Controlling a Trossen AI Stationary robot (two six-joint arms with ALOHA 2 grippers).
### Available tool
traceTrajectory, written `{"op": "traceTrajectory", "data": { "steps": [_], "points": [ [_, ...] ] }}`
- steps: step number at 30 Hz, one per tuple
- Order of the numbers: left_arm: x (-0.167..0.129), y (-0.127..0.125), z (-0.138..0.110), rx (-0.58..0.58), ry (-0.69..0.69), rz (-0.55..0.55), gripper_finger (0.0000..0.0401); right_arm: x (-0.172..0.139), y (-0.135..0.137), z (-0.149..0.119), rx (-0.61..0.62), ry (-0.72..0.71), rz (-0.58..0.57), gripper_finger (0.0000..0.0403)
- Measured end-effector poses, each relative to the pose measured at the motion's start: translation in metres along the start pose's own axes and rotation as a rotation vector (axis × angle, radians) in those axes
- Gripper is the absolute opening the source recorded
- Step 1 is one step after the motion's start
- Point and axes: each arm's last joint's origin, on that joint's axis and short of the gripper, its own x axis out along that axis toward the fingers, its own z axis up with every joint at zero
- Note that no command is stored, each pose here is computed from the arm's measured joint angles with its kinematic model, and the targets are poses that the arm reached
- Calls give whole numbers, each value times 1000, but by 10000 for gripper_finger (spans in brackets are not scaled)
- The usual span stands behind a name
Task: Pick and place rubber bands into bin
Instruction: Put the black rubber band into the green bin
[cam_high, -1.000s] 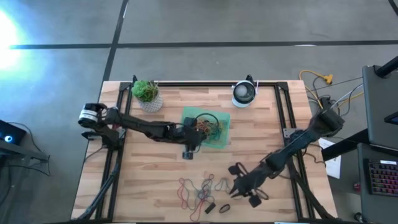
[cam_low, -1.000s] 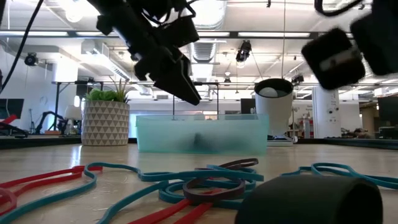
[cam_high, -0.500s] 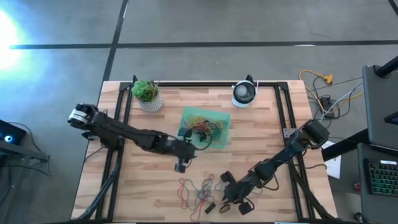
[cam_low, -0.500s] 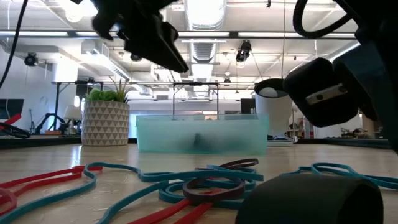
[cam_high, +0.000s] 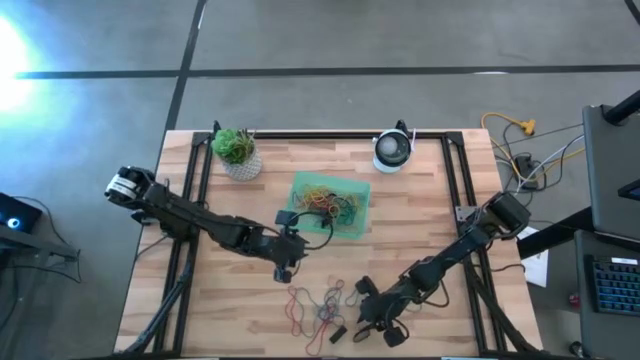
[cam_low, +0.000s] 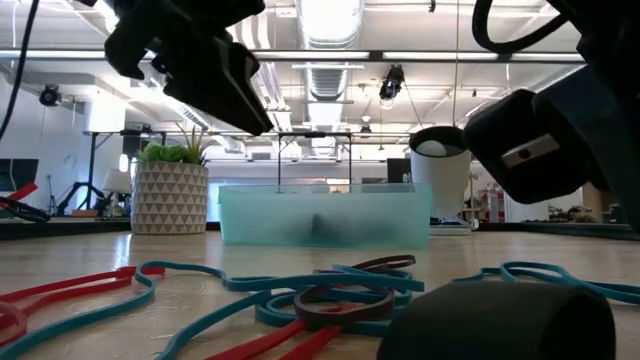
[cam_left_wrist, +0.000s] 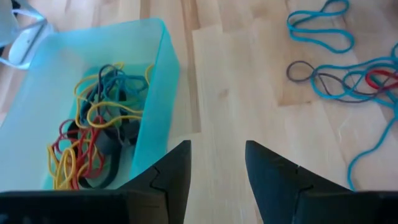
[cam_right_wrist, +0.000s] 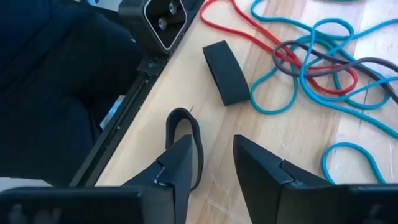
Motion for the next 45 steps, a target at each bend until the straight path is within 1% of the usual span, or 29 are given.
{"op": "traceTrajectory", "data": {
  "steps": [3,14,18,26,30,34,37,40,45],
  "points": [
    [0,-2,-1,-15,1,8,137,0,0,-1,-2,6,-2,115],
    [-2,-5,-1,-9,-3,2,137,1,2,0,-11,-13,6,114],
    [-2,-5,-1,-8,-2,2,137,11,2,-7,-16,21,1,109],
    [-2,-5,-1,-8,-2,2,137,31,5,-5,-14,96,31,97],
    [-2,-4,0,-11,-7,3,137,30,6,-3,-43,116,22,74],
    [-3,-4,0,-12,-9,3,137,24,6,-1,-99,131,8,22],
    [-3,-4,0,-11,-9,3,137,19,7,1,-131,118,-26,11],
    [-3,-4,0,-12,-10,3,137,14,7,4,-152,116,-62,9],
    [-3,-4,0,-7,-11,2,137,-1,4,12,-195,116,-162,9]
  ]
}}
